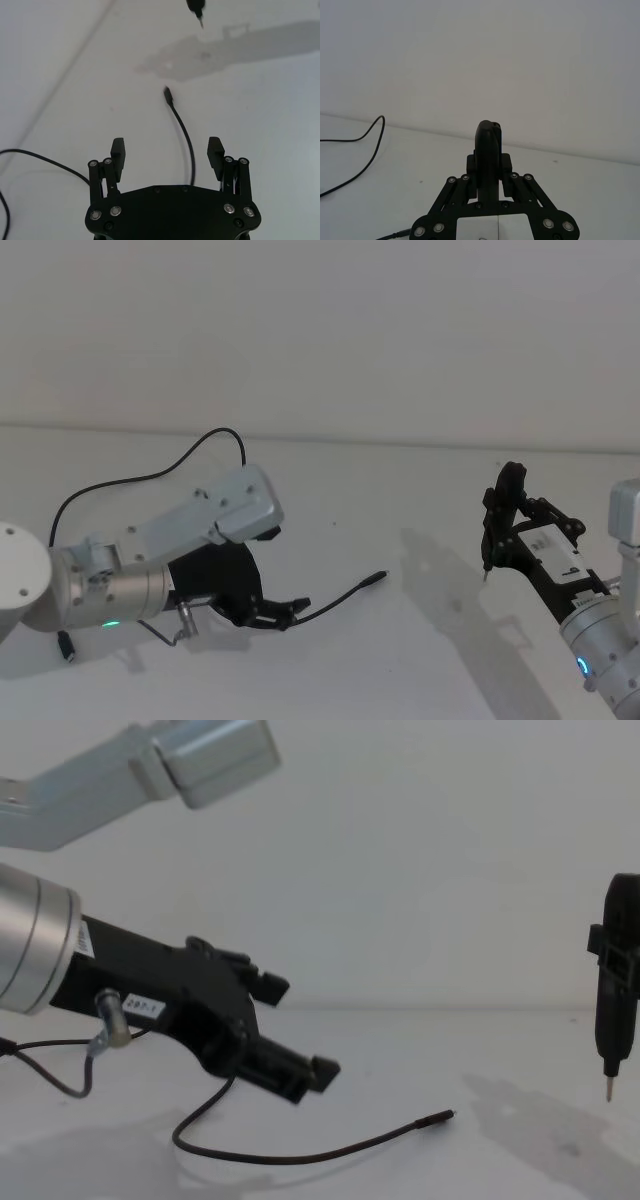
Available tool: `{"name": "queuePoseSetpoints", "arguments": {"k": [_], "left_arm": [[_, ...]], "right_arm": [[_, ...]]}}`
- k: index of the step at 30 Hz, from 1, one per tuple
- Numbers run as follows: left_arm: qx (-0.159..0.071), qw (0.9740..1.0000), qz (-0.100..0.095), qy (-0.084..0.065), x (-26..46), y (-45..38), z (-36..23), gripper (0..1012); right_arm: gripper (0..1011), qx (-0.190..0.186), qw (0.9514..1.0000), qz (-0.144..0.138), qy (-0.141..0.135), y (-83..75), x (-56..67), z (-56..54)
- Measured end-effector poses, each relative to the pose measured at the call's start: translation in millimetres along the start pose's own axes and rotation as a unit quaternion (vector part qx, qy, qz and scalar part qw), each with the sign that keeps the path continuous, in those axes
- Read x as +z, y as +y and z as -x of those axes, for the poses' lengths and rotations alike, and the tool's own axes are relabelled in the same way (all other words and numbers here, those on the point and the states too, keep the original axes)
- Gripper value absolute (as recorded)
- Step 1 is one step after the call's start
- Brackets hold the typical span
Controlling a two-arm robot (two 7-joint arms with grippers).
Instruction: Pick up the data cable with the one hand.
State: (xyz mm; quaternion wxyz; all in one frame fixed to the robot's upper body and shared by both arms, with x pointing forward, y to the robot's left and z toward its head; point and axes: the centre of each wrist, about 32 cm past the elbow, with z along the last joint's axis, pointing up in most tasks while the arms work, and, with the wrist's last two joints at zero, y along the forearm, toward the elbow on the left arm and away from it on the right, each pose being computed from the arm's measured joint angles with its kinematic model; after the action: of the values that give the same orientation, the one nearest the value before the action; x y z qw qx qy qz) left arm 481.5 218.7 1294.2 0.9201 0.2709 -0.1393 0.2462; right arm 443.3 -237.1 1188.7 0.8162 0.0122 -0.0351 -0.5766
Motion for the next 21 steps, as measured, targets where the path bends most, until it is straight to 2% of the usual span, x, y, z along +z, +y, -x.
{"name": "queuePoseSetpoints", "arguments": {"k": [2,3,5,7,8,9,14,21], "left_arm": [[-0.007,0.9999,-0.014,-0.001,3.6,-1.1,0.1,1002],[-0.013,0.9995,-0.03,0.0,6.7,-2.3,0.2,1002],[-0.019,0.9989,-0.042,0.0,9.8,-4.1,0.5,1001],[-0.027,0.9974,-0.066,0.002,15.5,-7.7,1.2,1001],[-0.027,0.9974,-0.066,0.002,15.5,-7.7,1.2,1002],[-0.03,0.9966,-0.076,0.004,18.8,-10.2,1.8,1001],[-0.03,0.994,-0.104,0.016,25.1,-19.2,3.0,1001],[-0.028,0.9912,-0.126,0.031,29.2,-31.5,3.9,1001]], "right_arm": [[268,0.0,1.0,0.0,0.0,0.0,0.0,0.0],[268,0.0,1.0,0.0,0.0,0.0,0.0,0.0],[268,0.0,1.0,0.0,0.0,0.0,0.0,0.0],[268,0.0,1.0,0.0,0.0,0.0,0.0,0.0],[268,0.0,1.0,0.0,0.0,0.0,0.0,0.0],[268,0.0,1.0,0.0,0.0,0.0,0.0,0.0],[268,0.0,1.0,0.0,0.0,0.0,0.0,0.0],[268,0.0,1.0,0.0,0.0,0.0,0.0,0.0]]}}
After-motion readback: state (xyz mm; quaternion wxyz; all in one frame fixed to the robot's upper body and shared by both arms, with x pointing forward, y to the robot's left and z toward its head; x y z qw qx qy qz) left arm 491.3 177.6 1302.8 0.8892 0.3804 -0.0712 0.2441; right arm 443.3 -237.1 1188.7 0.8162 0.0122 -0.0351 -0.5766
